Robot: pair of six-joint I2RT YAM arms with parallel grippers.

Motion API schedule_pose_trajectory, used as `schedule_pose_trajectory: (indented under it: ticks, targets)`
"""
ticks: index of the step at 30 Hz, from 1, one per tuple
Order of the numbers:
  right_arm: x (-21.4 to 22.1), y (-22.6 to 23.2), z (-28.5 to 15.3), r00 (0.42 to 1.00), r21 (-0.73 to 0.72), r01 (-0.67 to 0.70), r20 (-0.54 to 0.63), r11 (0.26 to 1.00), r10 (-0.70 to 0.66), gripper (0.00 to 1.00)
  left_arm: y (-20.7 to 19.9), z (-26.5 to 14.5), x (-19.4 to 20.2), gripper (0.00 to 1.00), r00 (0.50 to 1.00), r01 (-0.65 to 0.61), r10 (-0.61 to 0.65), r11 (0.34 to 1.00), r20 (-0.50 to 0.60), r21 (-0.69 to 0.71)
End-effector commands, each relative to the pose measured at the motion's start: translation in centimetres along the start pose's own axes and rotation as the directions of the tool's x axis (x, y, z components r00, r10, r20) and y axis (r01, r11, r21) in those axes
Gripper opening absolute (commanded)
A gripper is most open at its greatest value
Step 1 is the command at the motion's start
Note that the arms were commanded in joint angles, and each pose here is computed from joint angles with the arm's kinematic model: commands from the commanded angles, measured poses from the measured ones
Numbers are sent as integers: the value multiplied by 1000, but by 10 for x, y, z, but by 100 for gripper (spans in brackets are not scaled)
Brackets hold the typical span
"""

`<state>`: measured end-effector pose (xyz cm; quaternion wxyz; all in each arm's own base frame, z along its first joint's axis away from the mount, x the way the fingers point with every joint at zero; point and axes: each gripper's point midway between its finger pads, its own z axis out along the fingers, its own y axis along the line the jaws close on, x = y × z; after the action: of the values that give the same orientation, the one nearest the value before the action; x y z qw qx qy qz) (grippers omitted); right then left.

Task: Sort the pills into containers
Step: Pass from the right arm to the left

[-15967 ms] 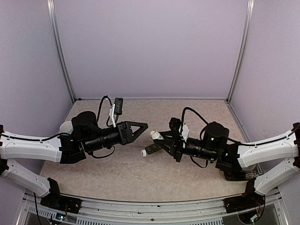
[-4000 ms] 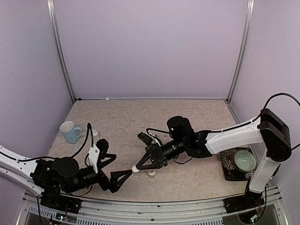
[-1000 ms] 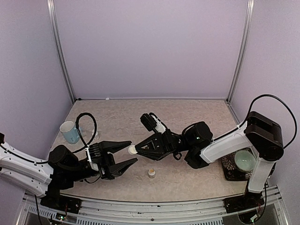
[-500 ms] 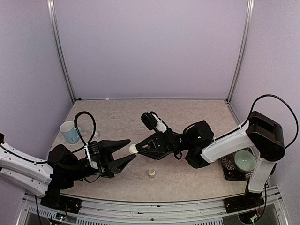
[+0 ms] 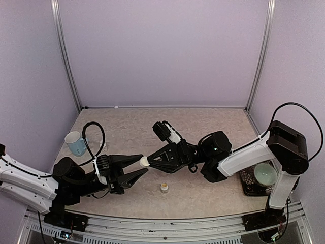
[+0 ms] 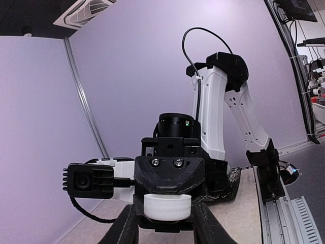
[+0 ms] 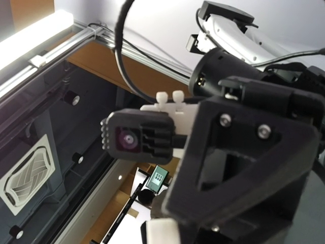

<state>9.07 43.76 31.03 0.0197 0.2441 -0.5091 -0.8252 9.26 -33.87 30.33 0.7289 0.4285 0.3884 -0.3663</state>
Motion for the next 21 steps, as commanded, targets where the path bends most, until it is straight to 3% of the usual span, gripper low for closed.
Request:
schedule_pose_trajectory:
  ticks: [1,17,21]
  targets:
    - [10,65,0,969,-203,240,-7,949,-246,12,1,4,-2,37,1000,-2,2,1000,6,10]
    - [11,59,-2,972,-191,229,-8,954,-235,13,2,7,-5,33,1000,-8,8,1000,17,8]
    - [12,58,-2,973,-189,227,-7,955,-232,13,2,6,-8,40,1000,-7,7,1000,30,5]
